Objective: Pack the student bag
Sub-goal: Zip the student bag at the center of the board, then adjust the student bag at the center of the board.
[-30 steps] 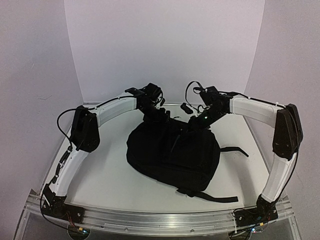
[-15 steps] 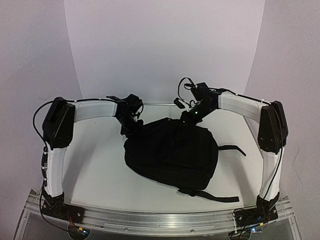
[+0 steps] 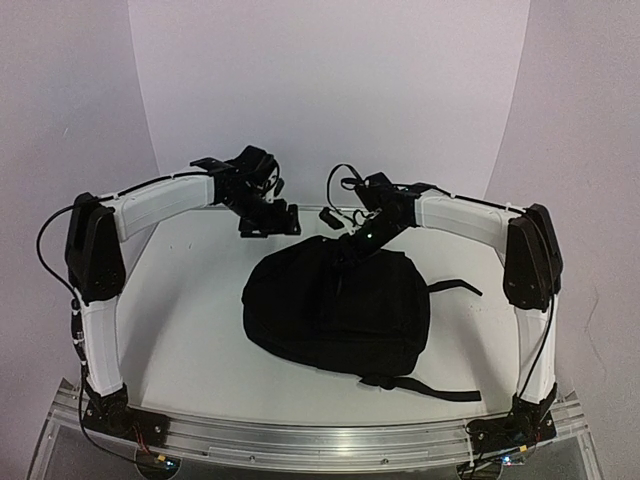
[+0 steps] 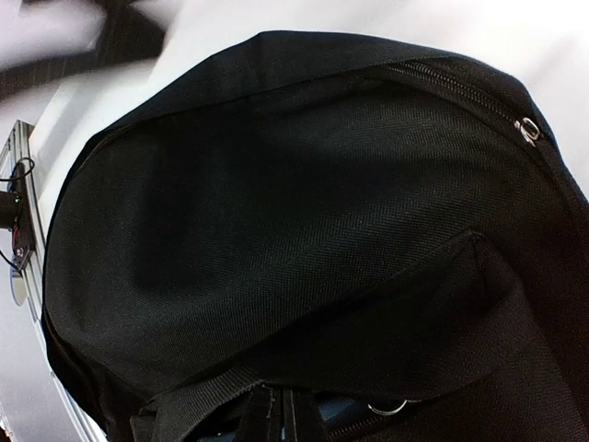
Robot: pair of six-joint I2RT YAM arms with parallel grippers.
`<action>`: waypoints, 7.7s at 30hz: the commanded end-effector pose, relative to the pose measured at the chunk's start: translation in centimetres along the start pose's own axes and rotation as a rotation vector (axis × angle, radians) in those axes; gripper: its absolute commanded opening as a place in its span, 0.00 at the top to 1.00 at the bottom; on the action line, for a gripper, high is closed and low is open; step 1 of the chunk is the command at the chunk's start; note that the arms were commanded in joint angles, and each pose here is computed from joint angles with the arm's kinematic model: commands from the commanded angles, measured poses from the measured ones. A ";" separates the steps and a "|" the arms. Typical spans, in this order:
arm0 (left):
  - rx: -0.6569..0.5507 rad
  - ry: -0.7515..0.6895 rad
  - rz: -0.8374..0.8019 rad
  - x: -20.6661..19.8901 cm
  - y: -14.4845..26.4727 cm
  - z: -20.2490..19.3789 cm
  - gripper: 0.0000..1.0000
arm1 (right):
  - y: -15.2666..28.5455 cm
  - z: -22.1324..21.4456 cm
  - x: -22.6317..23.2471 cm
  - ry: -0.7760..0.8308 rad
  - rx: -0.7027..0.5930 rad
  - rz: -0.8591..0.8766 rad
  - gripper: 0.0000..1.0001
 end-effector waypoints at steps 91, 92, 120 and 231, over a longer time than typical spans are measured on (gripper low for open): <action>0.224 -0.060 -0.272 1.2 9.5 -14.2 0.14 | 9.9 -11.7 0.4 -0.393 0.028 0.240 0.14; 0.254 -0.074 -0.260 1.4 9.9 -15.9 0.15 | 9.6 -12.1 0.4 -0.401 0.038 0.242 0.14; 0.296 0.027 -0.160 0.8 1.2 -23.7 0.43 | 10.9 -7.0 11.1 0.469 -0.133 -0.060 0.37; -0.442 -0.334 -0.508 -14.2 11.2 -7.7 1.00 | 17.0 12.1 3.9 0.186 -0.460 -0.252 0.24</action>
Point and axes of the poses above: each gripper's point midway between its finger pads, its own y axis back along the fingers, its own x axis along the line the jaws close on, z = x × y, the point moved 1 cm from there along y, back along the fingers, and after that the axes turned 10 degrees about y, right-handed, at the moved point
